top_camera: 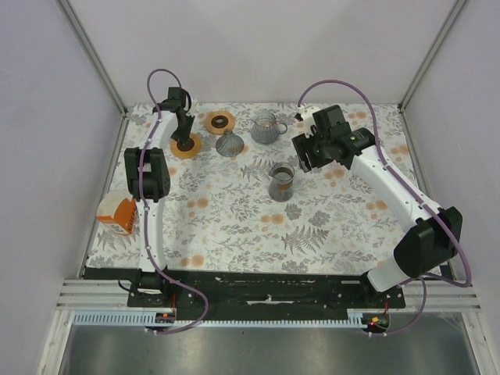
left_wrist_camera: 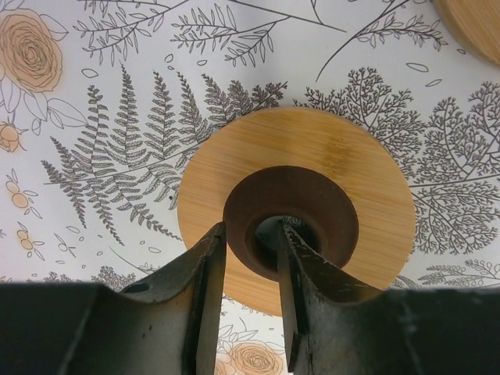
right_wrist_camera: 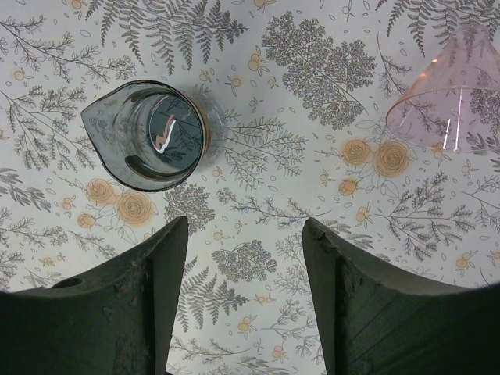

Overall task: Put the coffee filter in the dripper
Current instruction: Pick up the dripper holder from the center of the board.

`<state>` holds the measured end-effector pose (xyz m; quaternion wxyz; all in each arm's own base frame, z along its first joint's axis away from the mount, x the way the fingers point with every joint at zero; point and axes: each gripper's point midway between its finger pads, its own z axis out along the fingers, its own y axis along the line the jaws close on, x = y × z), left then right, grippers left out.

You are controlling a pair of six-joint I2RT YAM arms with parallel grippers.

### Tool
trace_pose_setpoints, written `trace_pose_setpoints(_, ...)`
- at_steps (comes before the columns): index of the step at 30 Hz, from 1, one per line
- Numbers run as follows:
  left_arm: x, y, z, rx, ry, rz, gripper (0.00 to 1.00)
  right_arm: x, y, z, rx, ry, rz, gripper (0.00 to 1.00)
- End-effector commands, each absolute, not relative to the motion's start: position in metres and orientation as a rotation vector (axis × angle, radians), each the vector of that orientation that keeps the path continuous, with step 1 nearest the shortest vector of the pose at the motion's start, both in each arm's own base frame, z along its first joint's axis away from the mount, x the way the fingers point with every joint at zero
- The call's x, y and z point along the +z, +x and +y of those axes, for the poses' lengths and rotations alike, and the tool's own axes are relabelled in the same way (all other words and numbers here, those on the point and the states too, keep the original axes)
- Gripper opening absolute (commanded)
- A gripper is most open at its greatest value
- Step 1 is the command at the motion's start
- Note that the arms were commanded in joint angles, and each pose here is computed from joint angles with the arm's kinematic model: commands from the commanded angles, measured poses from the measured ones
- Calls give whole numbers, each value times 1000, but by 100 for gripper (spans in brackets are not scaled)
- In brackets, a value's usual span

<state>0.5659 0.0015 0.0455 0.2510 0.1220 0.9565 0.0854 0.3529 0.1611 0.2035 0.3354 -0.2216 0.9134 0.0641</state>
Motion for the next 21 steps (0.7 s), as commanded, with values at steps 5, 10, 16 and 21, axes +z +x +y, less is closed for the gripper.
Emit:
trace_pose_setpoints(5,19,571,0,187,332,2635,39,223,354,156,149,-582,2334,67)
trace_pose_setpoints(10,8,565,-14,80,330,2665,2,232,351,153,137,-571,2312,68)
trace_pose_setpoints(16,92,549,-42,-206,313,2554,2,263,343,172,287,-613,2203,70)
trace_pose_setpoints(21,181,499,-75,-455,378,2417,2,315,329,206,450,-777,1938,70)
